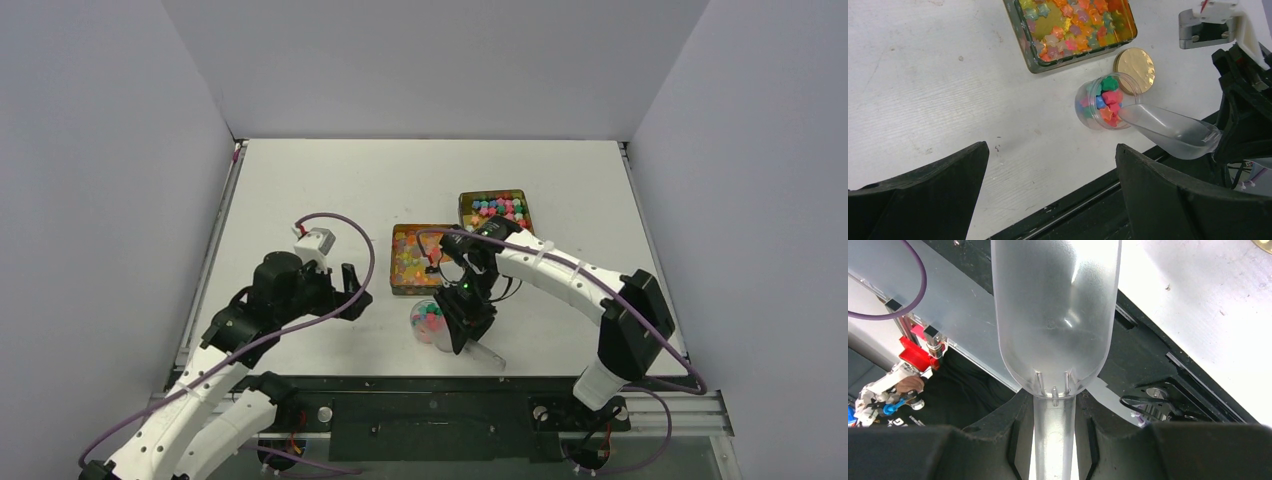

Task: Pack the candies
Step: Place the fake candies in the packing bottle.

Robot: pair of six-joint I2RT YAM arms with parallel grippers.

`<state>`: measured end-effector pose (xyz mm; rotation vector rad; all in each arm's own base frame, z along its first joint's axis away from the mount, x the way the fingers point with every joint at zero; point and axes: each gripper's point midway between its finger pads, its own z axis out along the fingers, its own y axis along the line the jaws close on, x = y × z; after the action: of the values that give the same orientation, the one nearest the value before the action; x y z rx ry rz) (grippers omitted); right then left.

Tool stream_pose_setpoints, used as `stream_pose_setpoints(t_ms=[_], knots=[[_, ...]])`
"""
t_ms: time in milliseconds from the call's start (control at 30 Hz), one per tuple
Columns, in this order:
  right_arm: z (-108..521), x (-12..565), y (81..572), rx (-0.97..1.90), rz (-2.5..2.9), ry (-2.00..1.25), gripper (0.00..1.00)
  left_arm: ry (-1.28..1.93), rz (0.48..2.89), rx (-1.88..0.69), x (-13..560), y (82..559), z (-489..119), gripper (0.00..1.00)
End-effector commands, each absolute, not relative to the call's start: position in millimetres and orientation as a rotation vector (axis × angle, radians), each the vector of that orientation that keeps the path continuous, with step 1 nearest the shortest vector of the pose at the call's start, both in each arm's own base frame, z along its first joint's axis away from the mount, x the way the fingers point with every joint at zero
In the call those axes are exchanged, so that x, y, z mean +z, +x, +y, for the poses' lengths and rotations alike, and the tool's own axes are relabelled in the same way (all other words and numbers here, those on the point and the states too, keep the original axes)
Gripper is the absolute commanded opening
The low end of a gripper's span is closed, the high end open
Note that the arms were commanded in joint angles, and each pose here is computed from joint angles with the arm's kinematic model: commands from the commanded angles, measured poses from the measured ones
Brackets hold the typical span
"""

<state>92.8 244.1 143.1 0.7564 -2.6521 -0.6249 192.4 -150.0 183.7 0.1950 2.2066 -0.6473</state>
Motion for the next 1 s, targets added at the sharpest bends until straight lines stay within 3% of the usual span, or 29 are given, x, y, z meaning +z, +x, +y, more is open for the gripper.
stream_pose_setpoints(t_ms=[0,467,733,967], knots=[[244,151,99,-0.699,-2.757,0.806,0.00,0.241,2.159,-0.693,194,198,-161,0.96],[256,155,117,-0.515,-3.018,1.404,0.00,0.261,2.229,-0.842,205,188,-182,0.96],[285,170,111,-0.658,-3.046,1.827,0.00,0.288,2.276,-0.982,215,175,-198,0.96],[290,182,113,-0.744,-3.104,1.974,0.00,0.313,2.299,-1.063,219,163,-204,0.96]])
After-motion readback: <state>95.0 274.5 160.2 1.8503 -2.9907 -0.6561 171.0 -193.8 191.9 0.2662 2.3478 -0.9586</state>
